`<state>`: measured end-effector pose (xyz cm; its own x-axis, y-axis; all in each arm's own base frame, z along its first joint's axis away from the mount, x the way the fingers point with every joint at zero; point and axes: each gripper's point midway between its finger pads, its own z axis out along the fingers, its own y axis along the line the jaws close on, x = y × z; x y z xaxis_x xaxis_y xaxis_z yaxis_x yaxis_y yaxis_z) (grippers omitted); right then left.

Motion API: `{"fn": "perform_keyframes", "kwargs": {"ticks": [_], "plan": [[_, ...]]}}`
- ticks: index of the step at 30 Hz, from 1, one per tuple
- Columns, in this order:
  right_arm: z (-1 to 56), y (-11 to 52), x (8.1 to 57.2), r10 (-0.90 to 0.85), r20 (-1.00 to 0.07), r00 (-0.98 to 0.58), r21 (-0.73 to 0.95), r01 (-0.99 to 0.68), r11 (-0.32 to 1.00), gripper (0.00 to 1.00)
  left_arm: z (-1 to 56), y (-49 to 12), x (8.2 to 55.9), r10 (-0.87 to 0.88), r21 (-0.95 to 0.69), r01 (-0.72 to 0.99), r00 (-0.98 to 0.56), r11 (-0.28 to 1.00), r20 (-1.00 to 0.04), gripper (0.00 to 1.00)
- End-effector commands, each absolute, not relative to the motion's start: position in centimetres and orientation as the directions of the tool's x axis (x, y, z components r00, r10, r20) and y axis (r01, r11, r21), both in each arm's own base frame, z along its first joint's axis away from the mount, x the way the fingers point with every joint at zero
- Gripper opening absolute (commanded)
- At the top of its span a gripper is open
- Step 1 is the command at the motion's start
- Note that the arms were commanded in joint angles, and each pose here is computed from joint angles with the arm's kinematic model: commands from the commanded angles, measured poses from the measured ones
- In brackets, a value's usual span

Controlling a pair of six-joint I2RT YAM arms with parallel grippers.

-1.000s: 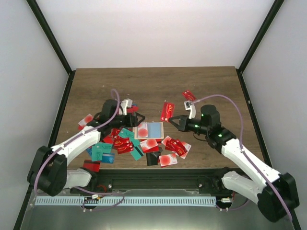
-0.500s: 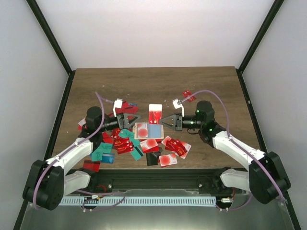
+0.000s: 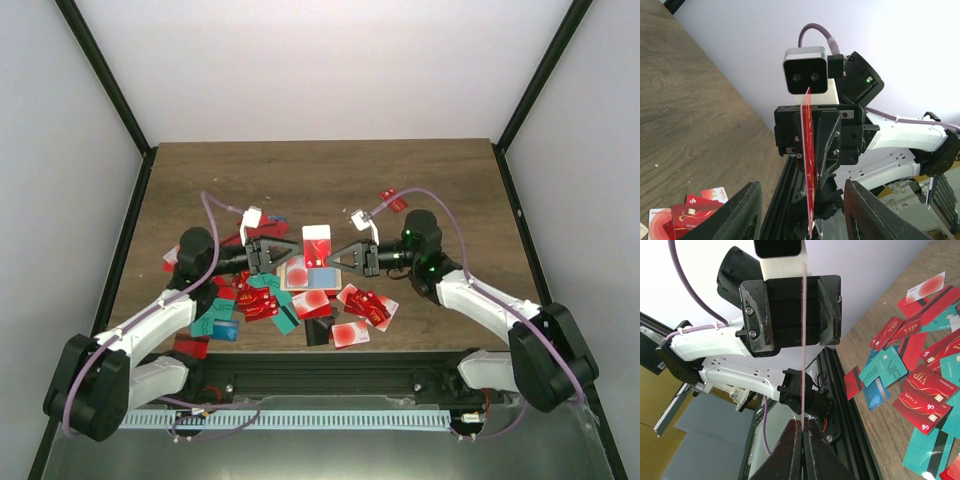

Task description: Put the credit cards into the card holder

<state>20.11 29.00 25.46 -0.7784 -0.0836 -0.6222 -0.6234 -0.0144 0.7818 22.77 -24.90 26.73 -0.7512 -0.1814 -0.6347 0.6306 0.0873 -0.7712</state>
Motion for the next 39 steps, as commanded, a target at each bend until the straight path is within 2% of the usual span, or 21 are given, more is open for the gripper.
{"fn": "perform_keyframes", "kwargs": {"ticks": [1, 14, 18, 20, 23, 26, 34, 39], "plan": [[26.3, 29.5, 19.4, -0.106, -0.650, -0.752, 0.759, -0.647, -0.065, 0.01, 28.1, -25.4, 21.9, -0.168, -0.732, 0.680, -0.717, 0.049, -0.677, 0.45], [26.4, 30.1, 19.2, -0.120, -0.655, -0.746, 0.755, -0.651, -0.079, 0.01, 27.1, -26.5, 22.1, -0.143, -0.744, 0.665, -0.732, 0.058, -0.666, 0.25], [26.3, 30.1, 19.2, -0.121, -0.658, -0.744, 0.753, -0.653, -0.077, 0.01, 27.0, -26.7, 22.2, -0.140, -0.748, 0.662, -0.736, 0.059, -0.662, 0.07], [26.1, 30.2, 19.6, -0.115, -0.658, -0.744, 0.752, -0.657, -0.055, 0.02, 26.7, -26.6, 22.6, -0.150, -0.752, 0.655, -0.738, 0.076, -0.658, 0.04], [25.0, 30.1, 21.2, -0.095, -0.645, -0.758, 0.758, -0.651, 0.051, 0.26, 24.8, -26.4, 24.3, -0.171, -0.772, 0.606, -0.754, 0.193, -0.634, 0.04], [23.4, 29.3, 23.2, -0.056, -0.627, -0.777, 0.760, -0.625, 0.175, 0.40, 23.0, -26.0, 25.9, -0.185, -0.771, 0.569, -0.757, 0.286, -0.627, 0.04], [18.1, 26.3, 27.4, 0.041, -0.573, -0.818, 0.721, -0.480, 0.501, 0.44, 17.6, -25.3, 29.1, -0.208, -0.785, 0.418, -0.808, 0.458, -0.552, 0.04], [14.7, 25.6, 28.6, 0.045, -0.523, -0.851, 0.699, -0.398, 0.595, 0.44, 14.4, -24.6, 30.2, -0.197, -0.757, 0.348, -0.828, 0.553, -0.525, 0.04]]}}
